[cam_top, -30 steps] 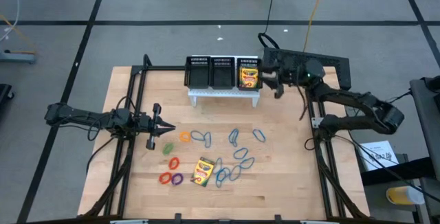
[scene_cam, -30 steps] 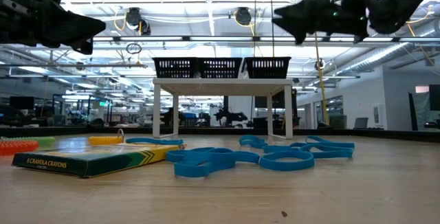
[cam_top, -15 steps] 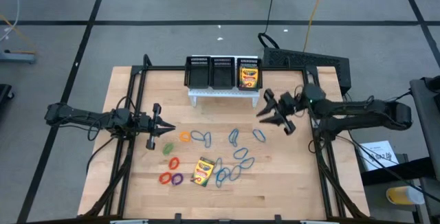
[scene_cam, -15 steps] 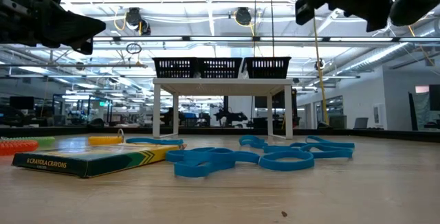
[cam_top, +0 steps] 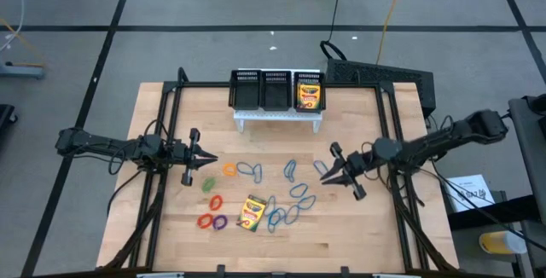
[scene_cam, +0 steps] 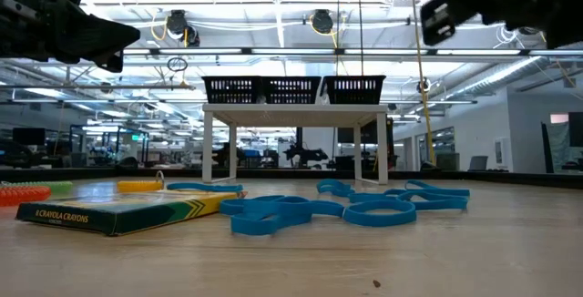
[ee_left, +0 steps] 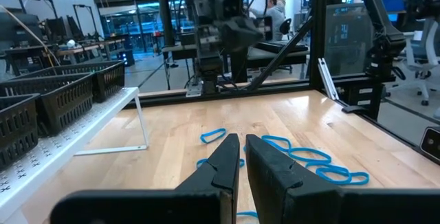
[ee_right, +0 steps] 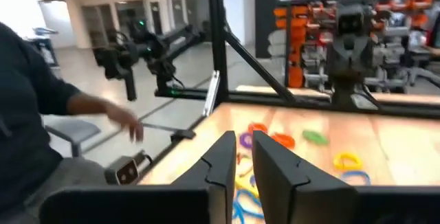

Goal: Pick & Place Office Desk Supplies
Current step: Put the crayon box into the right black bin

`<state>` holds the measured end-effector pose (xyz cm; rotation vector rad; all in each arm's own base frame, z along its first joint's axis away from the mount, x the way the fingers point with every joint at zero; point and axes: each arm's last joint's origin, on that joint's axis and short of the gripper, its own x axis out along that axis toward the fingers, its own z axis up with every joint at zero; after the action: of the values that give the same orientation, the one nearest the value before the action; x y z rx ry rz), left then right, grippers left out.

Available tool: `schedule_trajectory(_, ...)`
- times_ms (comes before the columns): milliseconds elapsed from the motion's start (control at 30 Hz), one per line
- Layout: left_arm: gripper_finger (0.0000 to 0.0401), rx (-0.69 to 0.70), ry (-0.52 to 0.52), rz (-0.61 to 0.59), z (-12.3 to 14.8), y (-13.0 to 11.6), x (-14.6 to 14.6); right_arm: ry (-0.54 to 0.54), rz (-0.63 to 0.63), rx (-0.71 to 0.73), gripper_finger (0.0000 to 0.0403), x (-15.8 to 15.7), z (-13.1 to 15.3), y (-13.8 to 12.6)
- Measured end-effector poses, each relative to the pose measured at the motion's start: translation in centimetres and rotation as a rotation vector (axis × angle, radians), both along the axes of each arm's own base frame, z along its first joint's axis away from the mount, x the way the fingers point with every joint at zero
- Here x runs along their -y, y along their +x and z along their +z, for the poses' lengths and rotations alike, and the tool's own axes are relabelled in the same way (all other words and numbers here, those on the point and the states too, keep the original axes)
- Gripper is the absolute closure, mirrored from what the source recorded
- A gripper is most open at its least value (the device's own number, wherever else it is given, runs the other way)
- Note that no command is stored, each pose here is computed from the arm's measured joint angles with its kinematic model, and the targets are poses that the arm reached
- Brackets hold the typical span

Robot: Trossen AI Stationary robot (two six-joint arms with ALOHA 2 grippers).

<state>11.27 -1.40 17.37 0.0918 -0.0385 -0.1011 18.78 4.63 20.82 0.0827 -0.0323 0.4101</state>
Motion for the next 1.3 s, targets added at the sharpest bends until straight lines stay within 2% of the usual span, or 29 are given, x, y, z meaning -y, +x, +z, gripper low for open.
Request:
schedule_trajectory(133,0.0364,0.000,0.001,0.000,0.0,0.0,0.0,-0.001,-0.073,-0.022,0.0387,-0.5,-1.5,-0.9)
schedule_trajectory(333,0.0364,-0.001,-0.002,0.000,0.0,0.0,0.0,0.028,-0.112,0.060,0.0400,0.0,-2.7,-2.6)
schedule_trajectory(500,0.0364,0.000,0.001,0.000,0.0,0.0,0.0,0.049,-0.130,0.118,0.0402,0.7,-3.0,-4.0)
schedule_trajectory(667,0.0364,0.000,0.001,0.000,0.0,0.0,0.0,0.067,-0.159,0.186,0.0402,1.3,-2.0,-4.6)
schedule_trajectory(1067,0.0364,0.015,-0.004,0.000,0.1,0.0,0.0,0.011,-0.219,0.128,0.0402,2.3,-2.2,-5.7)
schedule_trajectory(1300,0.0364,0.015,-0.004,0.000,0.1,0.0,0.0,-0.037,-0.298,0.065,0.0402,3.1,-2.8,-6.1)
